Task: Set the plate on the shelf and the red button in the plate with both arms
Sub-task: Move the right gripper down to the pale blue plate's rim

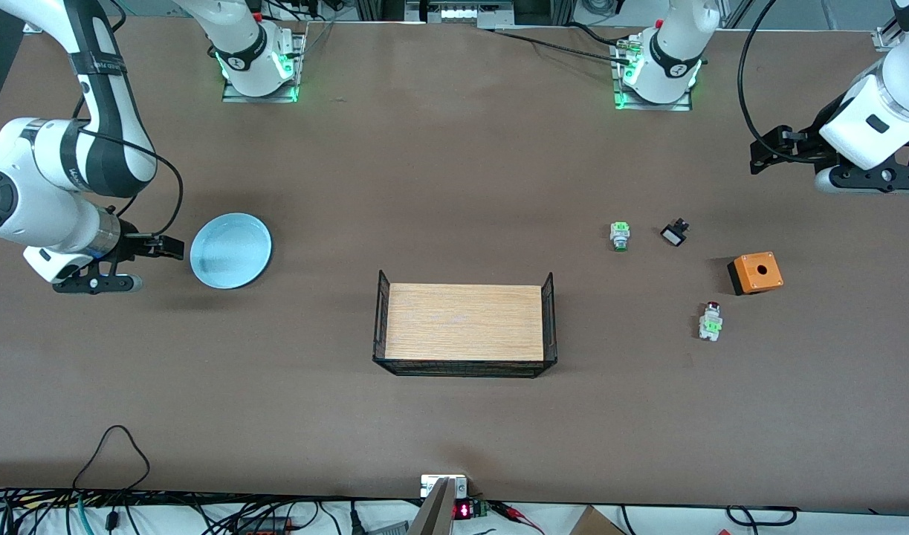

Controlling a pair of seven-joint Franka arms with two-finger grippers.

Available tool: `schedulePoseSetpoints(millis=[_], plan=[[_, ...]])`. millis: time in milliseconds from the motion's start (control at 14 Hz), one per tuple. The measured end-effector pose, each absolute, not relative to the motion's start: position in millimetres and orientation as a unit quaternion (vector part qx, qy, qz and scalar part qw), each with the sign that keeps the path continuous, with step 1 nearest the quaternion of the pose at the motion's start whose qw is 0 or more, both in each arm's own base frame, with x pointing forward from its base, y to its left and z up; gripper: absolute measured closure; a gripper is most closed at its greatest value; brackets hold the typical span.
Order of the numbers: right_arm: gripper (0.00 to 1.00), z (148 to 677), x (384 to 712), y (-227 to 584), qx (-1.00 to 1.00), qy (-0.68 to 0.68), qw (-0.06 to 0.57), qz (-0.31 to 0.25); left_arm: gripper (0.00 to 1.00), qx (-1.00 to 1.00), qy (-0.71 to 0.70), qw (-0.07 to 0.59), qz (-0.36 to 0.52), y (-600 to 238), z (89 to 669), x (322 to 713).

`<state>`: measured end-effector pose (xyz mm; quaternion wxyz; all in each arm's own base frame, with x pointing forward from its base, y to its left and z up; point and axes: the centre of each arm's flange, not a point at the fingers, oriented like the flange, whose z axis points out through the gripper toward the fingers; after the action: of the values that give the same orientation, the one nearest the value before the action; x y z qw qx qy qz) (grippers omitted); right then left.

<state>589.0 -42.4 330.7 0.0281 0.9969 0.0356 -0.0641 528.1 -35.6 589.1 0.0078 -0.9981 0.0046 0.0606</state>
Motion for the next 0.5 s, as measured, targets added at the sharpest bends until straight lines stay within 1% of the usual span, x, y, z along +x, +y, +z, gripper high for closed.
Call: schedulePoseSetpoints(millis=[214, 500], plan=[[0.0, 303.6, 577.9, -53.1, 0.996, 0.067, 0.025, -0.062, 0.0, -0.998, 0.005, 0.008, 0.061, -35.6, 589.1, 528.2], [0.0, 258.0, 559.1, -60.6, 0.994, 0.074, 0.024, -0.073, 0.0, -0.998, 0.005, 0.008, 0.061, -35.6, 589.1, 528.2]])
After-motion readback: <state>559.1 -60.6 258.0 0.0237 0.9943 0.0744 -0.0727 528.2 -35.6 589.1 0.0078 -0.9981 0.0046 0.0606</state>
